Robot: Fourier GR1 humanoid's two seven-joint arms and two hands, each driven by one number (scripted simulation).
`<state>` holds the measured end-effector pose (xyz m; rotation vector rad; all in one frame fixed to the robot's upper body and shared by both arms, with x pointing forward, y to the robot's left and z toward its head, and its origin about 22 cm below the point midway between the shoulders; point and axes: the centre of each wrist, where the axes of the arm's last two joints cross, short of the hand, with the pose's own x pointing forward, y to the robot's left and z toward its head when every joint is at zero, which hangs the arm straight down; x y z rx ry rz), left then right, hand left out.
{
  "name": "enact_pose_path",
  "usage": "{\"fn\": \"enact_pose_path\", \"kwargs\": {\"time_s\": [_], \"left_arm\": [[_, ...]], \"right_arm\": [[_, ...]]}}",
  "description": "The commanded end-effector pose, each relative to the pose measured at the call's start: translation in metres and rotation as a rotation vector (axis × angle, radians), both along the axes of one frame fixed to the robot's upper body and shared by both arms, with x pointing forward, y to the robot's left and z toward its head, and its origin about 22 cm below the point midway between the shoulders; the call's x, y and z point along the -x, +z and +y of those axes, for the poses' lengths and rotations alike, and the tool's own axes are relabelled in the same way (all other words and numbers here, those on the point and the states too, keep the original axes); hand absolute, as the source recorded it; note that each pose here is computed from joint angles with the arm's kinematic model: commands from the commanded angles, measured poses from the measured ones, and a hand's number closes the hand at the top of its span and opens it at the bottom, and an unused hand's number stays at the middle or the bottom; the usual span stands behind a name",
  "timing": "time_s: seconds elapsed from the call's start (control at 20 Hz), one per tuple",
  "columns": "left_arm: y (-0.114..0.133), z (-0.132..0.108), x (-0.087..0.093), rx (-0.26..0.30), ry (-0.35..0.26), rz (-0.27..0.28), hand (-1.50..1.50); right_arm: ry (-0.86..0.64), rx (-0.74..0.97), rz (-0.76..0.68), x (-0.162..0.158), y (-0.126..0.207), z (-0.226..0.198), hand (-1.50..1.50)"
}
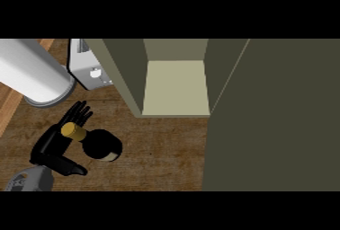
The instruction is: Pick up the wine, place it into the cabinet and close the cabinet
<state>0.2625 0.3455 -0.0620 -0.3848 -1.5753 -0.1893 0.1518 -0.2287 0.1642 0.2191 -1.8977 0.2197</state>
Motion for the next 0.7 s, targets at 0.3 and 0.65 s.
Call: {"fn": "enact_pose_path", "kwargs": {"time_s": [0.3, 0.65], "left_arm": [[-0.038, -0.009, -0.007, -0.010, -0.036, 0.031, -1.50], [-0.047, -0.011, -0.015, -0.004, -0.024, 0.035, -1.50]], "right_arm": [[-0.010, 0.004, -0.021, 0.000, 0.013, 0.000, -1.50], [-0.010, 0.018, -0.020, -0.006, 0.014, -0.007, -1.50]]}}
